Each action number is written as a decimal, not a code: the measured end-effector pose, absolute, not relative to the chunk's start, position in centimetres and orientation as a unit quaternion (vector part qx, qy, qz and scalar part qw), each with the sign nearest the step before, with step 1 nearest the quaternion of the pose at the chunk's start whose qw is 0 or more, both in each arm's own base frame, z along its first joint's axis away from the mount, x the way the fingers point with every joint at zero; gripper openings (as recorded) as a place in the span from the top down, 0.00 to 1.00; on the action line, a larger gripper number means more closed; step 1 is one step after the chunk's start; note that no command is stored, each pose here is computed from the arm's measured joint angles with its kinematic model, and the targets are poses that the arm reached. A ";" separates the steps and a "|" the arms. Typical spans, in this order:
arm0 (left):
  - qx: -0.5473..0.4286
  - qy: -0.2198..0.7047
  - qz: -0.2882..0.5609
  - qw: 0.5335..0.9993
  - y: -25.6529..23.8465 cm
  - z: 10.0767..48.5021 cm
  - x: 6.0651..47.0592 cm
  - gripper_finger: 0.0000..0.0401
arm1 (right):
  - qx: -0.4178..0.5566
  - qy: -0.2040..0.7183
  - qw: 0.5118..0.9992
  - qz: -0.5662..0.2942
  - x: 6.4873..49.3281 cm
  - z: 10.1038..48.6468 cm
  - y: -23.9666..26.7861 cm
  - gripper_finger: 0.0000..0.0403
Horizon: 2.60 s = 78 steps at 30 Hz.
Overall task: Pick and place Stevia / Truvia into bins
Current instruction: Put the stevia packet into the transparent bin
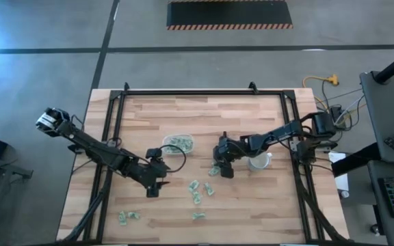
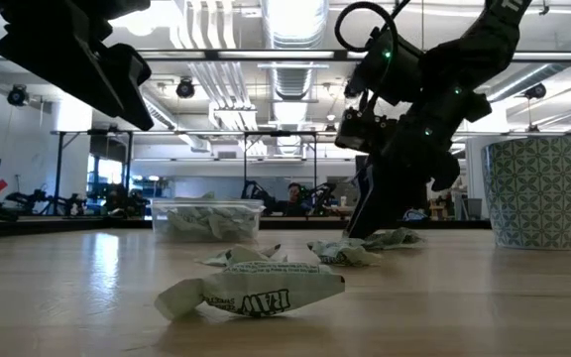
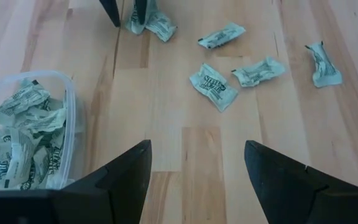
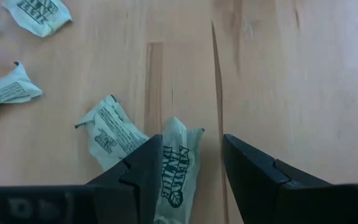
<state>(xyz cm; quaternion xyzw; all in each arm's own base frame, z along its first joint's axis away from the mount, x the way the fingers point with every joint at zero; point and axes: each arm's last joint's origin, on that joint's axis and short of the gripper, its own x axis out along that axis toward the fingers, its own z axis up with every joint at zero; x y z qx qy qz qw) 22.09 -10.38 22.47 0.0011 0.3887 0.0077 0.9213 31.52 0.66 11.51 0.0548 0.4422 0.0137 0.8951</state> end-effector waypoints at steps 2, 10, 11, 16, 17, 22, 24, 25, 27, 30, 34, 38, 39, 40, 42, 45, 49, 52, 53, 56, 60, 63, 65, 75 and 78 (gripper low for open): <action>0.002 0.388 0.009 0.922 -10.4 22.5 22.1 0.40 | 0.054 0.442 0.895 0.014 31.6 11.4 0.7 0.62; 0.002 0.390 0.010 0.921 -10.4 22.4 22.0 0.40 | 0.025 0.430 0.902 0.020 31.7 11.9 0.6 0.72; 0.002 0.390 0.010 0.921 -10.4 22.4 22.0 0.40 | 0.021 0.429 0.903 0.023 31.6 11.9 0.6 0.75; 0.003 0.391 0.010 0.920 -10.4 22.4 22.0 0.40 | 0.011 0.422 0.906 0.027 31.6 12.3 0.6 0.88; 0.003 0.391 0.009 0.920 -10.4 22.4 22.0 0.40 | 0.011 0.423 0.906 0.027 31.6 12.3 0.6 0.90; 0.003 0.391 0.010 0.920 -10.4 22.4 22.0 0.40 | 0.029 0.426 0.904 0.019 31.6 12.2 0.6 0.97; 0.003 0.391 0.010 0.920 -10.4 22.4 22.0 0.40 | 0.030 0.426 0.904 0.019 31.6 12.2 0.6 0.97; 0.003 0.391 0.009 0.920 -10.4 22.4 22.0 0.40 | 0.030 0.426 0.904 0.019 31.6 12.2 0.6 0.96; -0.001 0.391 0.010 0.920 -10.4 22.4 22.0 0.40 | 0.038 0.427 0.903 0.022 31.6 12.2 0.7 0.93; -0.006 0.392 0.011 0.920 -10.5 22.3 21.9 0.40 | 0.046 0.427 0.903 0.022 31.6 12.2 0.7 0.87; -0.007 0.399 0.012 0.917 -10.5 21.7 21.6 0.40 | 0.053 0.429 0.901 0.019 31.5 12.2 0.7 0.76; -0.015 0.403 0.018 0.915 -10.4 21.0 21.4 0.40 | 0.055 0.438 0.897 0.018 31.4 12.1 0.7 0.70; -0.018 0.403 0.019 0.915 -10.4 20.9 21.4 0.40 | 0.056 0.440 0.896 0.017 31.4 12.0 0.7 0.69; -0.021 0.402 0.020 0.915 -10.4 20.9 21.4 0.40 | 0.057 0.440 0.896 0.017 31.4 12.0 0.7 0.68; -0.023 0.402 0.020 0.915 -10.4 20.9 21.4 0.40 | 0.058 0.440 0.896 0.017 31.4 12.0 0.7 0.68; -0.022 0.402 0.020 0.915 -10.4 20.8 21.4 0.40 | 0.056 0.440 0.896 0.017 31.4 12.0 0.7 0.70; -0.022 0.402 0.020 0.915 -10.4 20.8 21.4 0.40 | 0.056 0.449 0.892 0.015 31.5 11.1 0.7 0.73; -0.022 0.402 0.020 0.915 -10.4 20.8 21.4 0.40 | 0.055 0.456 0.888 0.015 31.7 10.4 0.7 0.76; -0.022 0.402 0.020 0.915 -10.4 20.9 21.4 0.40 | 0.055 0.456 0.888 0.014 31.7 10.4 0.7 0.76; -0.022 0.402 0.020 0.915 -10.5 20.9 21.4 0.40 | 0.050 0.453 0.890 0.010 31.6 10.6 0.6 0.79; -0.022 0.402 0.019 0.915 -10.5 20.9 21.3 0.40 | 0.028 0.446 0.895 0.010 31.6 11.1 0.6 0.85; -0.021 0.402 0.019 0.915 -10.5 20.8 21.3 0.40 | 0.019 0.443 0.896 0.010 31.6 11.2 0.5 0.92; -0.021 0.402 0.019 0.915 -10.5 20.8 21.3 0.40 | 0.013 0.442 0.897 0.011 31.6 11.2 0.5 0.96; -0.021 0.403 0.019 0.915 -10.5 20.8 21.3 0.40 | -0.011 0.398 0.917 -0.007 32.6 12.7 0.3 0.98; -0.020 0.404 0.019 0.914 -10.5 20.7 21.3 0.40 | -0.029 0.369 0.929 -0.003 33.7 14.4 0.1 0.98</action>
